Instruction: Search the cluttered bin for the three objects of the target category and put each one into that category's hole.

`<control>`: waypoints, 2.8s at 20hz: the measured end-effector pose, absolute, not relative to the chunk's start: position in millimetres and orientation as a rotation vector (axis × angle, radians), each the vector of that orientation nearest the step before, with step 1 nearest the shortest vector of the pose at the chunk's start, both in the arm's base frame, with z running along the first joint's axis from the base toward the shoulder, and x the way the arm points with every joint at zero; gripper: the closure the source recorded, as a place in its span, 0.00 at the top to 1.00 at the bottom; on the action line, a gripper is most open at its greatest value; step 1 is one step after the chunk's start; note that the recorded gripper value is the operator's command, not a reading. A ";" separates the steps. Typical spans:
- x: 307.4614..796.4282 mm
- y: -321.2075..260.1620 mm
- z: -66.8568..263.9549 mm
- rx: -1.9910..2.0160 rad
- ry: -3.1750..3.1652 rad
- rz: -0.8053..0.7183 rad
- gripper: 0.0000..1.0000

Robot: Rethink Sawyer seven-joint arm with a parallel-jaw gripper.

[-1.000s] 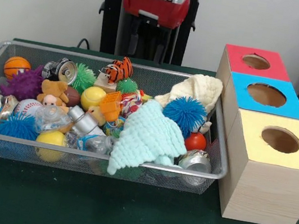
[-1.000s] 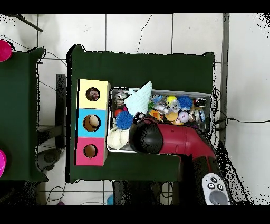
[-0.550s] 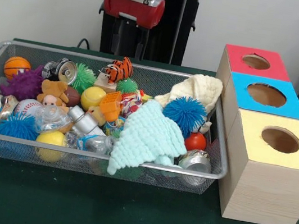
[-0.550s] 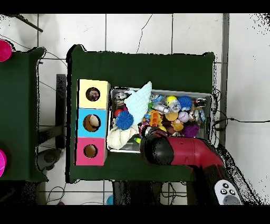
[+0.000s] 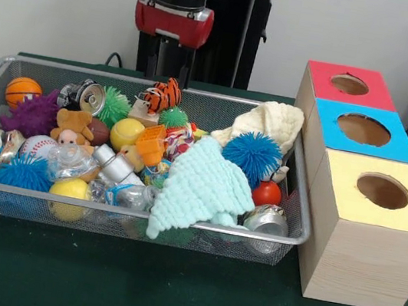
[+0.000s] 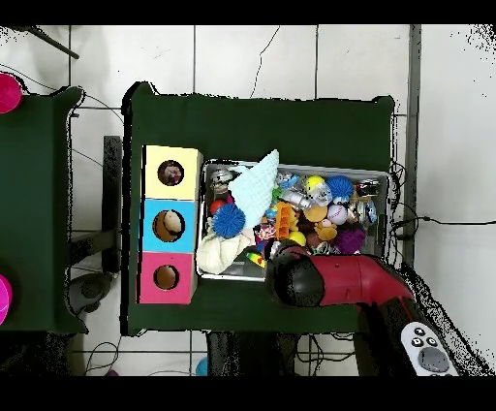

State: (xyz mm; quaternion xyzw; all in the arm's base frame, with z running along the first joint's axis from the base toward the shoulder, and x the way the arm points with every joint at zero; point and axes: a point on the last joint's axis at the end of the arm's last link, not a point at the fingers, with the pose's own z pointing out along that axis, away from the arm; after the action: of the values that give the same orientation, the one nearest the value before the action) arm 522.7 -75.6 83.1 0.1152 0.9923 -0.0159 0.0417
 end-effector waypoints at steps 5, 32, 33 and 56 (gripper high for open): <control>518.3 -90.5 71.9 0.350 3.044 -0.024 1.00; 553.0 -115.2 59.4 0.314 3.001 0.100 1.00; 556.2 -117.9 56.6 0.315 2.996 0.103 1.00; 520.0 -151.6 -19.2 0.161 3.042 0.067 1.00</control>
State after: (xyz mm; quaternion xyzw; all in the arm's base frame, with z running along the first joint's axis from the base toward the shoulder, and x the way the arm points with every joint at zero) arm 520.0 -151.6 -19.2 0.0528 0.9972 0.0221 0.0471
